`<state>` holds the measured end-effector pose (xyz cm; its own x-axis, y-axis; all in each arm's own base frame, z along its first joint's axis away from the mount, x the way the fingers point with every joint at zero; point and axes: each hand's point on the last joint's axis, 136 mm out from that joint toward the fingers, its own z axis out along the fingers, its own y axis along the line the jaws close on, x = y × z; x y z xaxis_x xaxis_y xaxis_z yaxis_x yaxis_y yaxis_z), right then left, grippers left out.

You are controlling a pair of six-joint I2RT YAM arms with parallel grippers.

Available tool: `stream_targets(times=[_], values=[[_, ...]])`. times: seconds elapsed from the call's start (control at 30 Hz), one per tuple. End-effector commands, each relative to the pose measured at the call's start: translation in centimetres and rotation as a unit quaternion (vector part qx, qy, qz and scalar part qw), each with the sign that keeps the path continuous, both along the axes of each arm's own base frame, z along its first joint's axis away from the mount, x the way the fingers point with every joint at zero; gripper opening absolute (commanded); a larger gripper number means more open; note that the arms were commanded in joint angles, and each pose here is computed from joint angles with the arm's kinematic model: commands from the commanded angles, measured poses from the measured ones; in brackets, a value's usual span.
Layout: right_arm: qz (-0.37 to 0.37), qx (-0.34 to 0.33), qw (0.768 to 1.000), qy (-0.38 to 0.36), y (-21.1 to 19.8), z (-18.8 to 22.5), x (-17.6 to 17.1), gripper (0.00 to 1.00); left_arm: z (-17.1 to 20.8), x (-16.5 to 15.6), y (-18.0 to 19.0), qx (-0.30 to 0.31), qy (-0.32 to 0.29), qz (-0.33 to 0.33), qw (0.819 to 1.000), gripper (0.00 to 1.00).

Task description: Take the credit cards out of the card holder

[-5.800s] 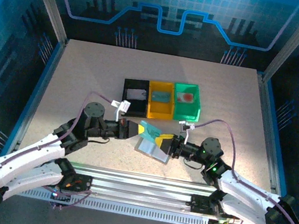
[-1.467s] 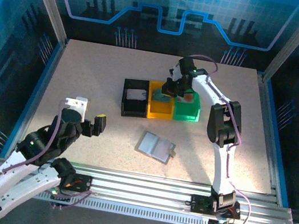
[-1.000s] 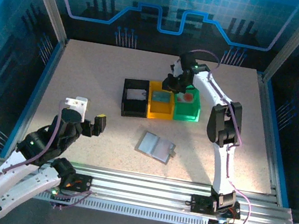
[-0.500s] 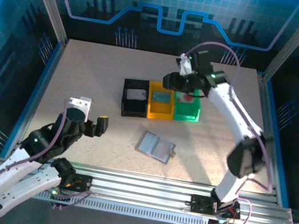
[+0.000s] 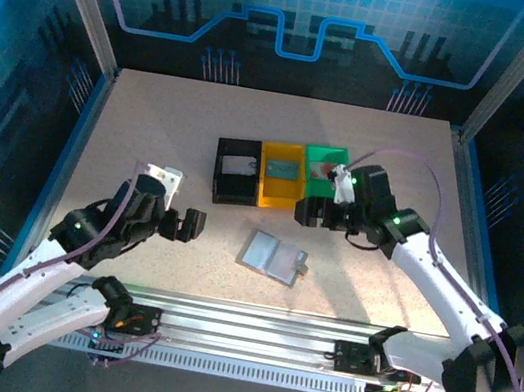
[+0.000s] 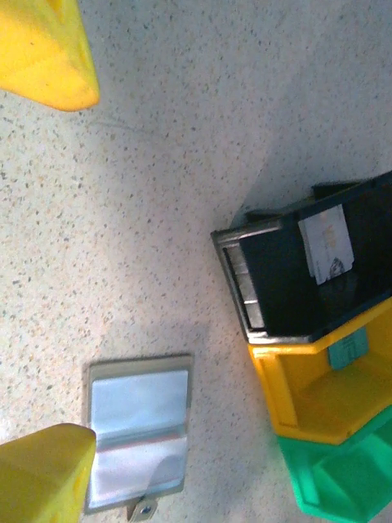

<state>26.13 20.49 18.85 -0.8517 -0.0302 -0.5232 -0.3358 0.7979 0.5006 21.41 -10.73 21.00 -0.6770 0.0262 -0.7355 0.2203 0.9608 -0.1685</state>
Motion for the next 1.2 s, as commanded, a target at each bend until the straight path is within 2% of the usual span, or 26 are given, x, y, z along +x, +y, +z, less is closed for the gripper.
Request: stream_targets(times=[0.0, 0.33, 0.8, 1.1, 1.17], values=[[0.001, 0.017, 1.0, -0.02, 0.5, 0.2, -0.7, 0.86, 1.0, -0.8, -1.1, -0.034, 0.018, -0.015, 0.999, 0.99], [-0.011, 0.016, 0.999, 0.043, 0.7, -5.7, -3.7, 0.83, -1.4, -1.2, -3.1, -0.078, 0.07, 0.006, 0.994, 0.99], [-0.009, 0.008, 0.996, 0.088, 2.4, -10.4, -5.4, 0.61, -4.5, -0.9, -7.4, -0.116, 0.124, 0.013, 0.985, 0.99], [-0.026, 0.001, 0.995, 0.097, 2.4, -11.7, -5.2, 0.49, -6.3, -0.6, -9.4, -0.113, 0.148, 0.016, 0.982, 0.99], [-0.031, -0.01, 0.994, 0.103, 2.2, -12.1, -5.1, 0.43, -6.8, -0.5, -9.9, -0.111, 0.156, 0.016, 0.981, 0.99]])
